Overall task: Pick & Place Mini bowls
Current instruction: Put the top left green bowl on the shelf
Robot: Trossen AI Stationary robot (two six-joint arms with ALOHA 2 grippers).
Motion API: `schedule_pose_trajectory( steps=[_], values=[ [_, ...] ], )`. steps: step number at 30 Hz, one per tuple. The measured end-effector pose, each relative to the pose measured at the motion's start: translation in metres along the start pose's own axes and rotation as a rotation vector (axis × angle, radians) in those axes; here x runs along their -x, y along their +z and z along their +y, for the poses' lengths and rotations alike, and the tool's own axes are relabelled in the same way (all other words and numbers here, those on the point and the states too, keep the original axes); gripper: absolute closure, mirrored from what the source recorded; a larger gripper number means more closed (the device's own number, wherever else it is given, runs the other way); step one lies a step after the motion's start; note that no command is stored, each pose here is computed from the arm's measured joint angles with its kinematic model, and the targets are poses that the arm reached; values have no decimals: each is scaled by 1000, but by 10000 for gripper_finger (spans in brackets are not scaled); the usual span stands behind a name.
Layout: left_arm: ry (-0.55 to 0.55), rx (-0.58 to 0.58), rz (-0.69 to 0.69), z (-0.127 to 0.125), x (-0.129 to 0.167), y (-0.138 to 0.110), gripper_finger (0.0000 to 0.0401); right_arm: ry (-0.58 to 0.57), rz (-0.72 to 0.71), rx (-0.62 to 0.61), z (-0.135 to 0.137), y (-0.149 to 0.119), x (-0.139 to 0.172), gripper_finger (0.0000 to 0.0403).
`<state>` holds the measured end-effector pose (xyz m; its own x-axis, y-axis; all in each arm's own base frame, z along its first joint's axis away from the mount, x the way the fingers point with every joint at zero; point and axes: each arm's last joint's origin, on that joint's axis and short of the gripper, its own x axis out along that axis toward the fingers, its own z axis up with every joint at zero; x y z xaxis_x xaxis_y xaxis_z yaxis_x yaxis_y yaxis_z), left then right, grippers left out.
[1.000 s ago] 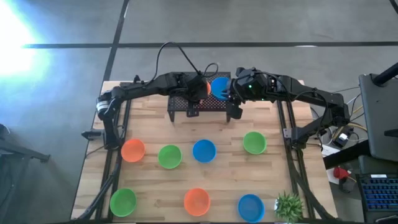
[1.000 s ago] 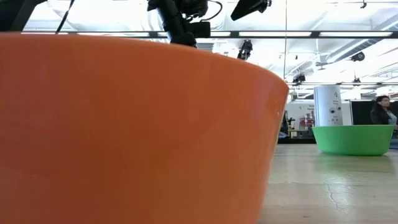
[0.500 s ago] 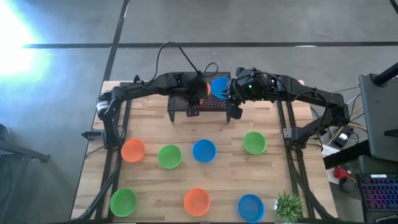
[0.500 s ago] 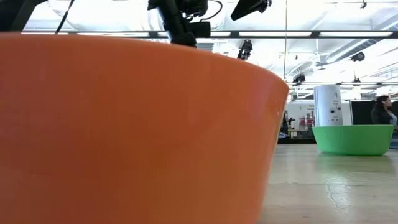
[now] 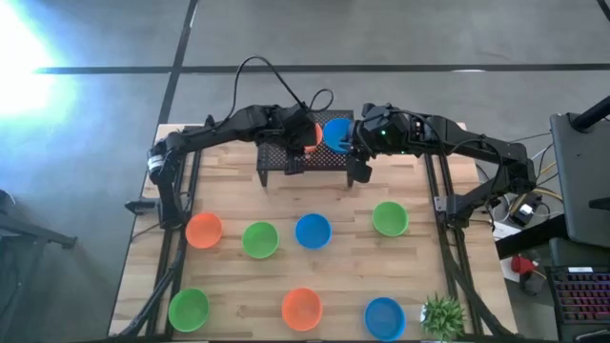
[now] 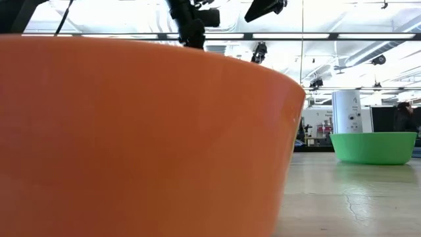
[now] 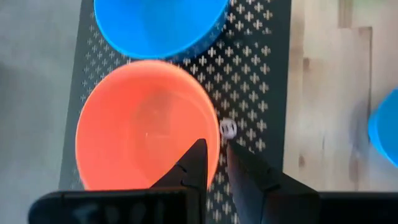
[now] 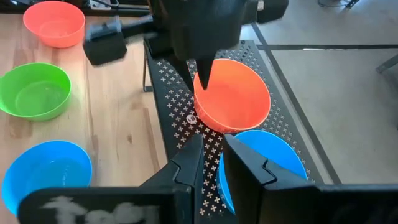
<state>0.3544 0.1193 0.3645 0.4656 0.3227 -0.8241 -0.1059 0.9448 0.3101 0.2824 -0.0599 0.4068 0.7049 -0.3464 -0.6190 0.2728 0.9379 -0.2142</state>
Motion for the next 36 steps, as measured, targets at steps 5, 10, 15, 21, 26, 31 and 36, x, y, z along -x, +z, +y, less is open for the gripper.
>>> schedule_pose_trajectory(
  steps=[5,10,15,21,26,31,36],
  values=[
    [36,41,64,4,21,-3,346,0,0,1,0,0,0,346],
    [46,82,51,4,45,-11,346,0,0,5,0,0,0,346],
    [38,132,59,0,73,-24,346,0,1,9,0,0,0,346],
    [30,162,2,-12,105,-42,346,3,0,27,0,0,0,346],
    [-9,135,2,-35,118,-66,346,5,0,26,0,0,0,346],
    [-70,38,26,-70,111,-99,346,10,-1,28,0,0,0,346],
    [-123,-21,-25,-100,94,-128,346,10,-1,27,0,0,0,346]
  ],
)
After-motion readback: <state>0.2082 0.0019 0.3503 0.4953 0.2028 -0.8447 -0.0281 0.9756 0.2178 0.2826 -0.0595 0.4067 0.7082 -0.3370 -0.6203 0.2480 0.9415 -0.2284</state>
